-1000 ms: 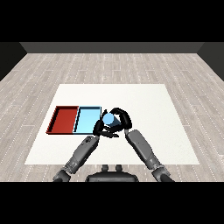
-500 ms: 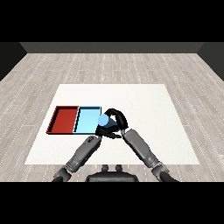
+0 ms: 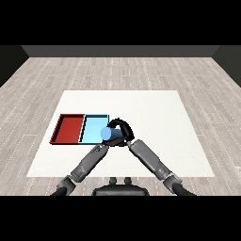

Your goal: Pick the blue can and put it in the blue box

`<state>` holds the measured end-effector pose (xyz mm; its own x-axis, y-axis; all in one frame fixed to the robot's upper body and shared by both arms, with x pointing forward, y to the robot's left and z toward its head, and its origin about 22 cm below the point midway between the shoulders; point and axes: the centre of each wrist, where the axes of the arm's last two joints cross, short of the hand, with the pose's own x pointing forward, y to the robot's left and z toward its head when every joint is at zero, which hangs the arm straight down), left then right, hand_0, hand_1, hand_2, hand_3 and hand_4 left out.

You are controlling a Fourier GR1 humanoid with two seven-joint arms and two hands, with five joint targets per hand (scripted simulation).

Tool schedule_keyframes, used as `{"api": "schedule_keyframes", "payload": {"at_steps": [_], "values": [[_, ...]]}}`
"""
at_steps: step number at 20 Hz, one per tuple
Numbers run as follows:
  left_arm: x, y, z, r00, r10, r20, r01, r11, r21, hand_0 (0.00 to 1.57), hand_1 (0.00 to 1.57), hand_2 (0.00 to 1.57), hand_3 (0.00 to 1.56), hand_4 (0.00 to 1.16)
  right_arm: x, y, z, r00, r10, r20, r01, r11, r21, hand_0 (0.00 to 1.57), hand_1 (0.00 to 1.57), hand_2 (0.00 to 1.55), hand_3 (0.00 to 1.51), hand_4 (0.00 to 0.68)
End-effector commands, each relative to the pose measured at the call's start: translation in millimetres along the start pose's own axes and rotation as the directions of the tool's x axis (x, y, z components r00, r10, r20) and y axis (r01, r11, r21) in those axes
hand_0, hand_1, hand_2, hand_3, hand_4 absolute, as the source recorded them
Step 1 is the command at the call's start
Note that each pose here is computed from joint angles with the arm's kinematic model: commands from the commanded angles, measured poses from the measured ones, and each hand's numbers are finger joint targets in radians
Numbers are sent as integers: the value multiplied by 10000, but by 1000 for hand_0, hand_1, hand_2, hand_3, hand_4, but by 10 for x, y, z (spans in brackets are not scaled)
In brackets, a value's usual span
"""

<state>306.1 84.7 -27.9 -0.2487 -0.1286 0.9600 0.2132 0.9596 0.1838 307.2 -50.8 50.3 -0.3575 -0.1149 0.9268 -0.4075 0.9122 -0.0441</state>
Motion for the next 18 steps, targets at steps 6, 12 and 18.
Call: {"api": "schedule_keyframes", "payload": {"at_steps": [6, 12, 18], "values": [[48, -82, 38, 9984, 490, 267, -520, 9907, 1255, 454, 454, 646, 348, 718, 42, 195, 75, 9991, -387, 192, 384, 9992, 137, 1455, 1455, 1453, 1396, 598], [30, -146, -31, 9992, 406, 50, -409, 9947, 939, 732, 732, 822, 636, 671, 85, 128, -110, 9982, -601, -15, 601, 9978, 274, 1438, 1438, 1454, 1393, 600], [-90, 4, 40, 9865, 1584, -415, -1536, 9829, 1011, 1177, 1177, 1185, 1027, 627, -117, 149, 132, 9991, -426, -56, 427, 9991, 34, 1437, 1437, 1454, 1393, 580]]}}
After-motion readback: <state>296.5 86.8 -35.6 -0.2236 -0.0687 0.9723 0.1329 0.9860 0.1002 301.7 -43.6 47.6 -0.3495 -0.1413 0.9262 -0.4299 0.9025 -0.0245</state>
